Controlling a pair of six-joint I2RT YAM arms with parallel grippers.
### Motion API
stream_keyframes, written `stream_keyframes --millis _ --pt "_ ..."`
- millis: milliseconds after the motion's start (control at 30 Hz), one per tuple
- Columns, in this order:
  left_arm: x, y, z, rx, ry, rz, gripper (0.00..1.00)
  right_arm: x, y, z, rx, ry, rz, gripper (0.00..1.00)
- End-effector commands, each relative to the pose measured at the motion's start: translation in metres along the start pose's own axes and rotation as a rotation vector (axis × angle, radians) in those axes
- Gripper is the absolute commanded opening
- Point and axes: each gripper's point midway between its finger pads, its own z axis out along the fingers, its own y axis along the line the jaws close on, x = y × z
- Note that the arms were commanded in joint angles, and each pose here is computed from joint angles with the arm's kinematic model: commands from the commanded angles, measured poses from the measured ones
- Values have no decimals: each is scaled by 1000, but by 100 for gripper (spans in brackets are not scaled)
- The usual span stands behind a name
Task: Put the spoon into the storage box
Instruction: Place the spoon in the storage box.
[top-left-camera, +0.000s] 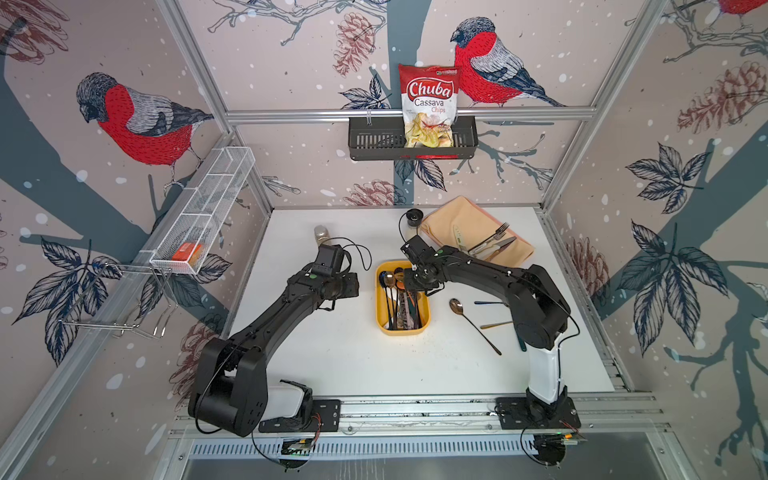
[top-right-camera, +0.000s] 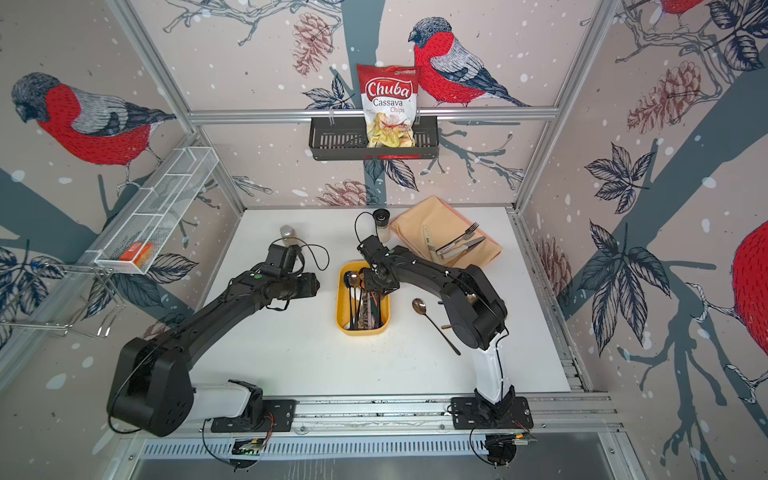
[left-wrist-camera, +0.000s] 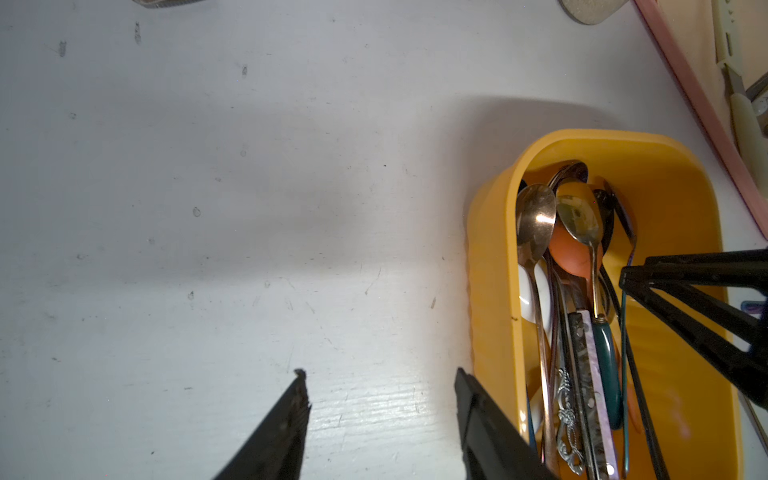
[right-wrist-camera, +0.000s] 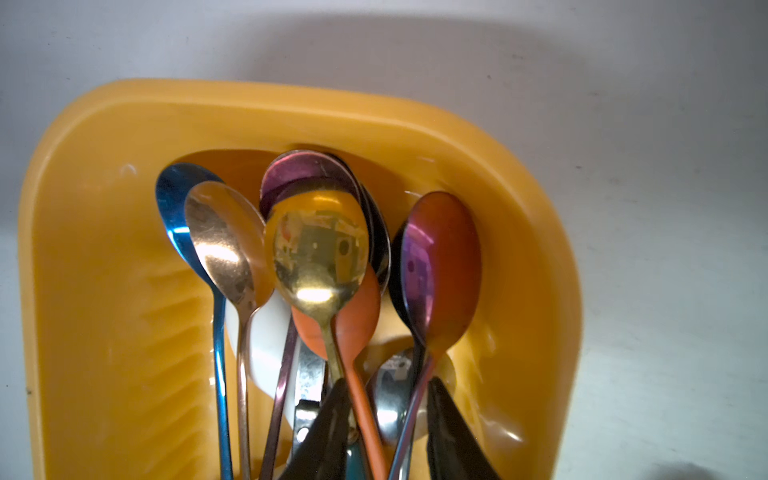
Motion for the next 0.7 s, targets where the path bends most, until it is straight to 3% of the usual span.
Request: stream_keyframes --millis 0,300,500,667 --pt "-6 -2 -1 9 -13 11 59 -8 -2 -10 36 -34 -45 39" --pt "-11 -5 -2 16 -15 20 59 -19 -22 -56 126 -105 -216 42" --pt "-12 -8 -1 29 -14 18 59 0 -50 -80 137 -77 -278 44" --pt "-15 -12 0 46 -18 18 59 32 -87 -80 144 11 -248 47"
